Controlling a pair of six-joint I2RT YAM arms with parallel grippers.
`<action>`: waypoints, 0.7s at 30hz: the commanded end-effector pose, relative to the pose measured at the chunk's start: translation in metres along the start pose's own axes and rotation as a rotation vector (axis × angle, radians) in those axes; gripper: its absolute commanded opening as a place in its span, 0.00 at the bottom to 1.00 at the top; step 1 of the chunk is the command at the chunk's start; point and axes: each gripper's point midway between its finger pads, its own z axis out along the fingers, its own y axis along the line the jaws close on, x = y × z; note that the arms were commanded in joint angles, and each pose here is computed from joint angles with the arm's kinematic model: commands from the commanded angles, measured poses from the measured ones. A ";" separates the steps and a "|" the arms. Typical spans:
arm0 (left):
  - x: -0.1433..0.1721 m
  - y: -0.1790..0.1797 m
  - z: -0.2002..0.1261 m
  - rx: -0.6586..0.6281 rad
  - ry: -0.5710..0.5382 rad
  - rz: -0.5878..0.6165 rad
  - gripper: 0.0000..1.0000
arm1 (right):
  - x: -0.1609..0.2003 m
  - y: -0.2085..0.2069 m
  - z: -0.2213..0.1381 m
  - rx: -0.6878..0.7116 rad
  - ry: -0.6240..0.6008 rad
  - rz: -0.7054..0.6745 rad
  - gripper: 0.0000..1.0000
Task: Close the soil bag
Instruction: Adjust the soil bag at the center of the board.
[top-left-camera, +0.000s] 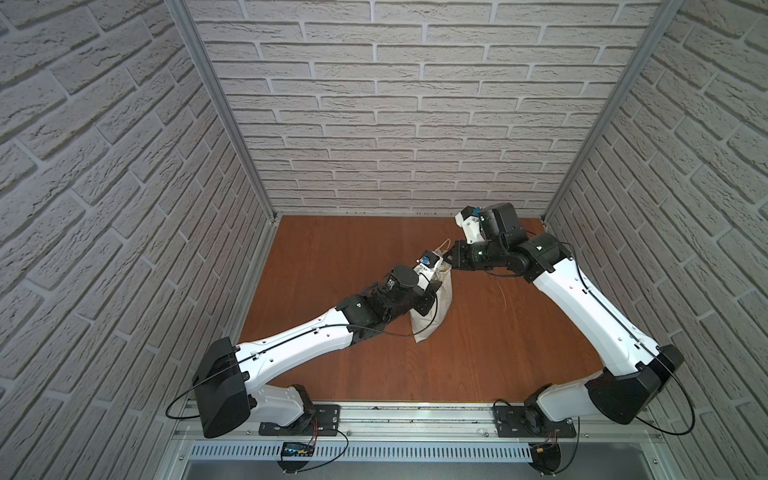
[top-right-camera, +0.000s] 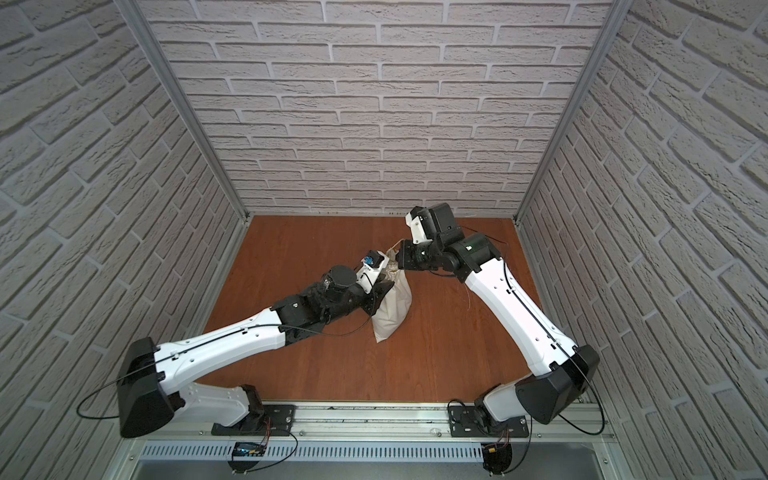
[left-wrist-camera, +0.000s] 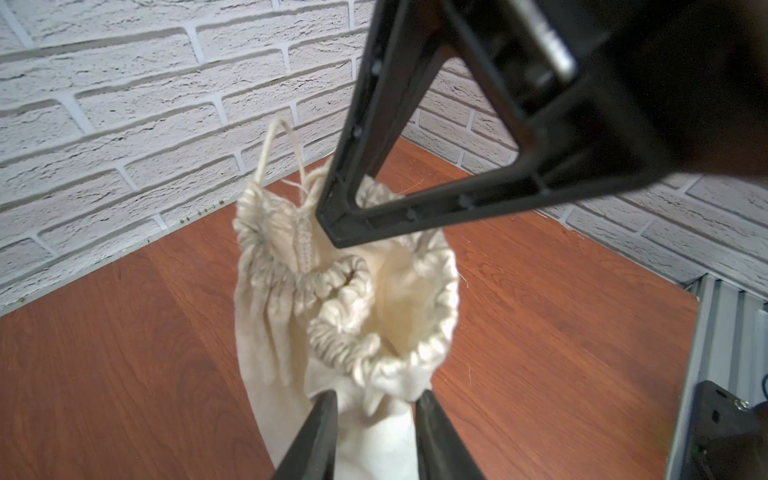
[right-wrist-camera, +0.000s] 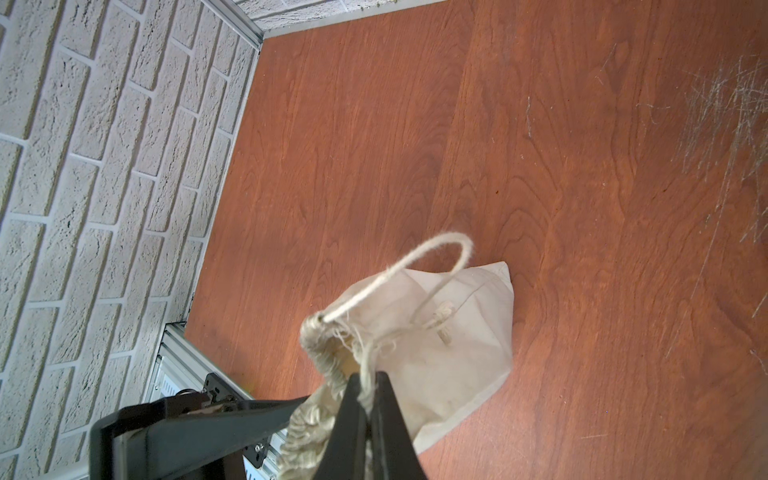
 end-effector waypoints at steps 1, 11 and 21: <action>-0.015 -0.001 -0.011 0.022 -0.072 0.003 0.38 | -0.011 0.005 -0.008 -0.012 -0.046 -0.019 0.03; -0.020 0.010 -0.007 0.055 -0.090 -0.022 0.49 | -0.011 0.006 -0.006 -0.020 -0.037 -0.016 0.03; -0.024 0.001 0.013 0.105 -0.059 -0.005 0.49 | -0.011 0.007 -0.007 -0.020 -0.037 -0.016 0.03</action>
